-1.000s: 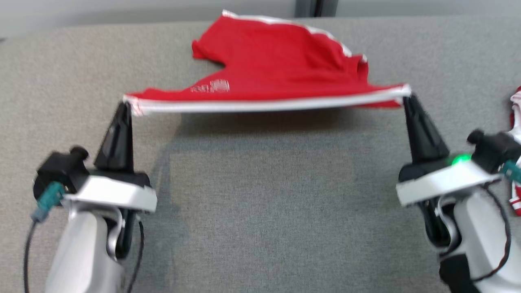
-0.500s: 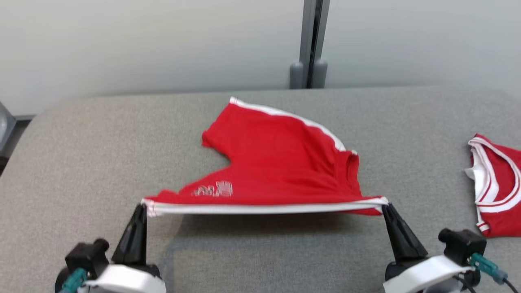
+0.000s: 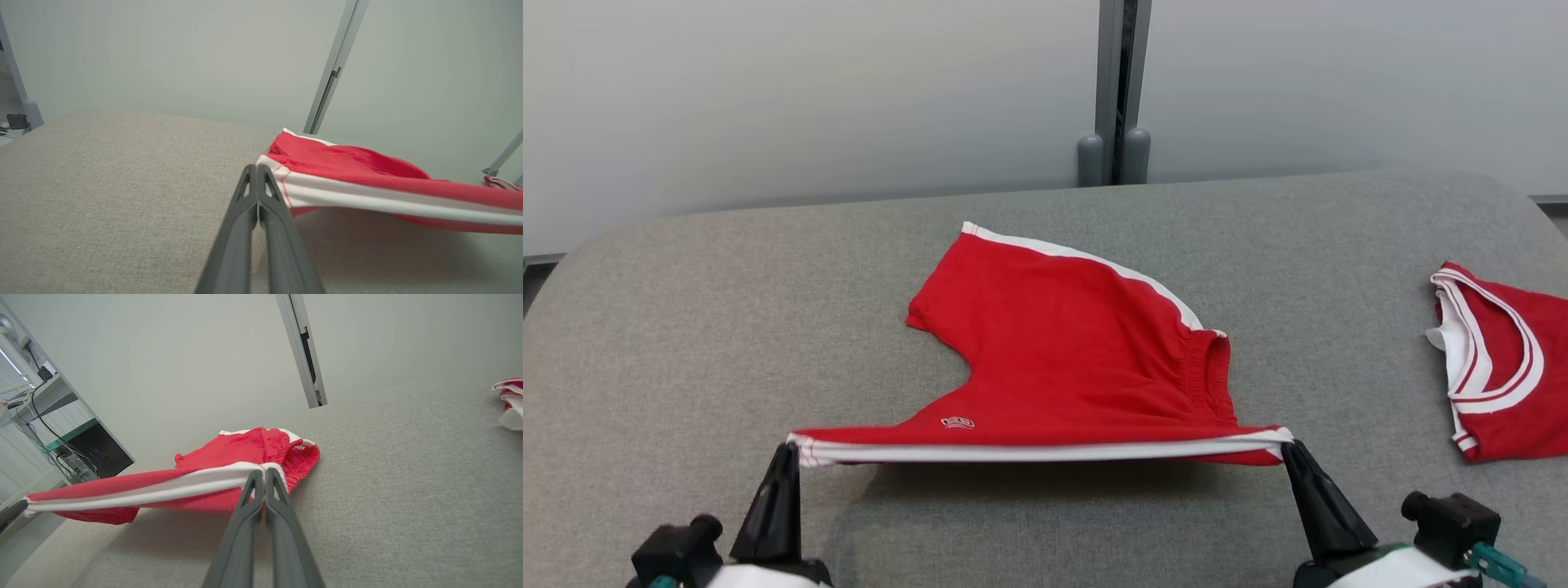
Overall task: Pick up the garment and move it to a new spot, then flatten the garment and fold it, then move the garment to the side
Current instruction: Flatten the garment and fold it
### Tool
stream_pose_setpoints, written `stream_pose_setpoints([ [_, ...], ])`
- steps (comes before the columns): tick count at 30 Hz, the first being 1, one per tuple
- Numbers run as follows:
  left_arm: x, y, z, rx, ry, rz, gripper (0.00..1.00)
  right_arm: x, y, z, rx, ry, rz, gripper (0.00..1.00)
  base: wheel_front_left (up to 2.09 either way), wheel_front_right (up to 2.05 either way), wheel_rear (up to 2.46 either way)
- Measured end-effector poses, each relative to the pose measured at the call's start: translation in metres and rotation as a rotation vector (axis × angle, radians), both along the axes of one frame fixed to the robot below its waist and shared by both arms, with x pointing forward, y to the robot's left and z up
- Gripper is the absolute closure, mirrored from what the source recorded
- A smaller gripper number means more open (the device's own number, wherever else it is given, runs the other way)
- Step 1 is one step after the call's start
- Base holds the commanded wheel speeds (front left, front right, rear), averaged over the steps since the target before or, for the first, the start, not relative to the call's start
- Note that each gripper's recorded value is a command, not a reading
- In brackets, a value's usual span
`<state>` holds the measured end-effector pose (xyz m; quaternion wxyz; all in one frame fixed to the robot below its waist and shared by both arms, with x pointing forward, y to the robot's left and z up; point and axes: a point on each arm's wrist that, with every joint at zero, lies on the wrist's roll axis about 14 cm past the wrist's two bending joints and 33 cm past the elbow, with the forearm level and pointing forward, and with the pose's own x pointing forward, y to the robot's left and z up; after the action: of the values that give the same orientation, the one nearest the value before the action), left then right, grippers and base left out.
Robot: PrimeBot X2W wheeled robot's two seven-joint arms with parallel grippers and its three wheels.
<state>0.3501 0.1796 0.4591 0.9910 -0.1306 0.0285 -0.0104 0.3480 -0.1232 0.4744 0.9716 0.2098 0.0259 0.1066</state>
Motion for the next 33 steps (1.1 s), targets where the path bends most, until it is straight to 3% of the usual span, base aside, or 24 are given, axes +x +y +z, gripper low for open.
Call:
stream_pose_setpoints([
  [12, 0.129, -0.039, 0.039, 0.136, -0.137, -0.191, 1.00, 0.083, 0.006, -0.006, -0.027, 0.010, 0.003, 1.00, 0.00, 0.00, 0.00],
  [25, 0.225, -0.087, -0.013, 0.218, -0.068, -0.357, 1.00, 0.138, -0.016, -0.042, -0.028, 0.075, -0.060, 1.00, 0.00, 0.00, 0.00],
  [33, 0.258, -0.107, -0.045, 0.279, -0.024, -0.426, 1.00, 0.155, -0.030, -0.050, -0.001, 0.080, -0.098, 1.00, 0.00, 0.00, 0.00],
])
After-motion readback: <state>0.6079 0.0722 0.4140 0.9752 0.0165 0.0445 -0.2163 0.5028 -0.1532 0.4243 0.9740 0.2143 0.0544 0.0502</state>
